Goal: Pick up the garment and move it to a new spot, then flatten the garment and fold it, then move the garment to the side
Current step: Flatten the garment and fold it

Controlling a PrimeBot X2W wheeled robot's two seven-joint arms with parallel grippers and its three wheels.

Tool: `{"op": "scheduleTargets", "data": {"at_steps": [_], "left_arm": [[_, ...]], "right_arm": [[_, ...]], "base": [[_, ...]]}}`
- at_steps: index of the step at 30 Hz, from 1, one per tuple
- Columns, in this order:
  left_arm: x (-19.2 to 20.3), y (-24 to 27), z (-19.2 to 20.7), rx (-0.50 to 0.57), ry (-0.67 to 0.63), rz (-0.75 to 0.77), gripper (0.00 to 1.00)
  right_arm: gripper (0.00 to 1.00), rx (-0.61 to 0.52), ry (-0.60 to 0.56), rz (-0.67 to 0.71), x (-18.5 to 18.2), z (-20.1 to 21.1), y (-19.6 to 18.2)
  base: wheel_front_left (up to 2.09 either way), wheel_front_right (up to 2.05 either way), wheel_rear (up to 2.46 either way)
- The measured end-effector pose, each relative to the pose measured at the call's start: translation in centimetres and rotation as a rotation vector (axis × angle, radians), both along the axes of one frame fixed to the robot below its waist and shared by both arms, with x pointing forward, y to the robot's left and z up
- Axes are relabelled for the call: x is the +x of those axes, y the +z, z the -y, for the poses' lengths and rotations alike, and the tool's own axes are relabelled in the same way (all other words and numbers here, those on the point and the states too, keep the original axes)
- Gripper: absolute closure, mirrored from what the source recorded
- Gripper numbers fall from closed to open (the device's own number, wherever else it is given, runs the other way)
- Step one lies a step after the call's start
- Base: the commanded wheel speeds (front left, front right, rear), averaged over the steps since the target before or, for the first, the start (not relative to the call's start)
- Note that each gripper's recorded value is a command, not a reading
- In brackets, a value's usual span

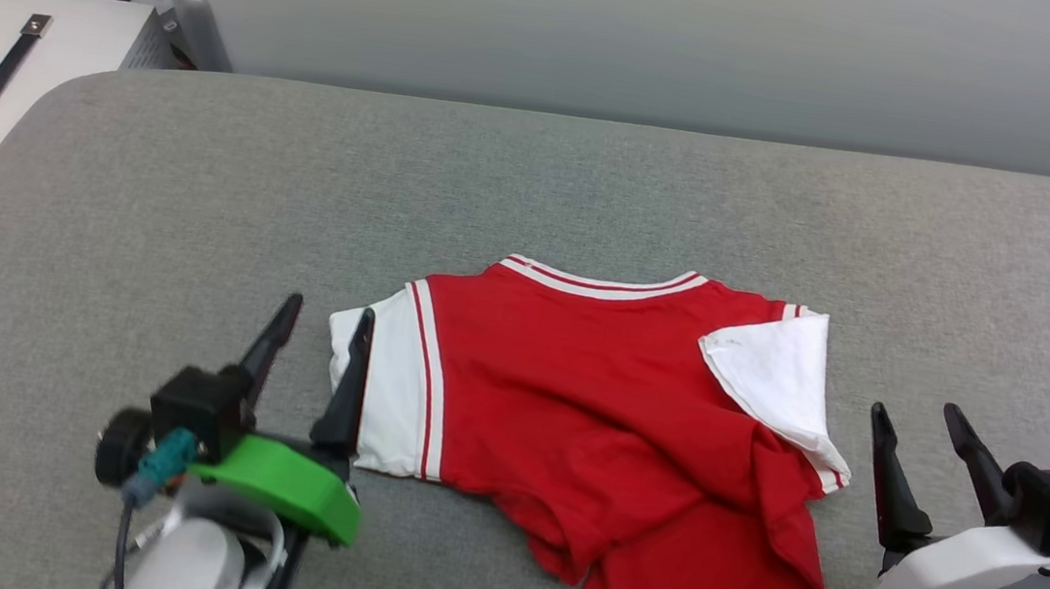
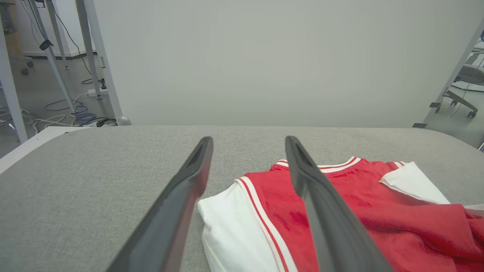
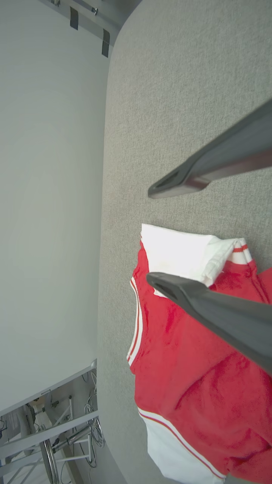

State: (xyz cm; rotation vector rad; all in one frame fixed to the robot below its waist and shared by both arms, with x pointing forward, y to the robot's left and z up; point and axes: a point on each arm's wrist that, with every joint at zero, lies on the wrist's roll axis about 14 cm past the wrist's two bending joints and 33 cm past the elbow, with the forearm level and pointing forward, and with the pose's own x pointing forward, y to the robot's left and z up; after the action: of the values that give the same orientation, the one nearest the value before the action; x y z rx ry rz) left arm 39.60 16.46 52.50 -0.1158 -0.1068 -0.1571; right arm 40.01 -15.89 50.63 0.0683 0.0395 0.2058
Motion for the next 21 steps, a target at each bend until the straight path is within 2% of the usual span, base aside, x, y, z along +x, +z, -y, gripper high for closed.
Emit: {"op": "scheduleTargets", "data": {"at_steps": [7, 15, 21], "left_arm": [[-2.2, -0.9, 0.0, -0.045, 0.043, -0.019, 0.00], [-2.1, -1.3, -0.6, -0.023, 0.052, -0.025, 0.00], [-2.1, -2.1, -0.8, -0.018, 0.058, -0.050, 0.00]], "right_arm": [[0.00, -0.050, 0.078, -0.046, 0.0, -1.3, -0.5], [0.00, -0.161, 0.188, -0.230, -0.1, -2.5, -4.1], [0.00, -0.215, 0.227, -0.325, 0.8, -3.1, -5.8]], "base": [[0.00, 0.00, 0.00], [0.00, 0.00, 0.00], [0.00, 0.00, 0.00]]}}
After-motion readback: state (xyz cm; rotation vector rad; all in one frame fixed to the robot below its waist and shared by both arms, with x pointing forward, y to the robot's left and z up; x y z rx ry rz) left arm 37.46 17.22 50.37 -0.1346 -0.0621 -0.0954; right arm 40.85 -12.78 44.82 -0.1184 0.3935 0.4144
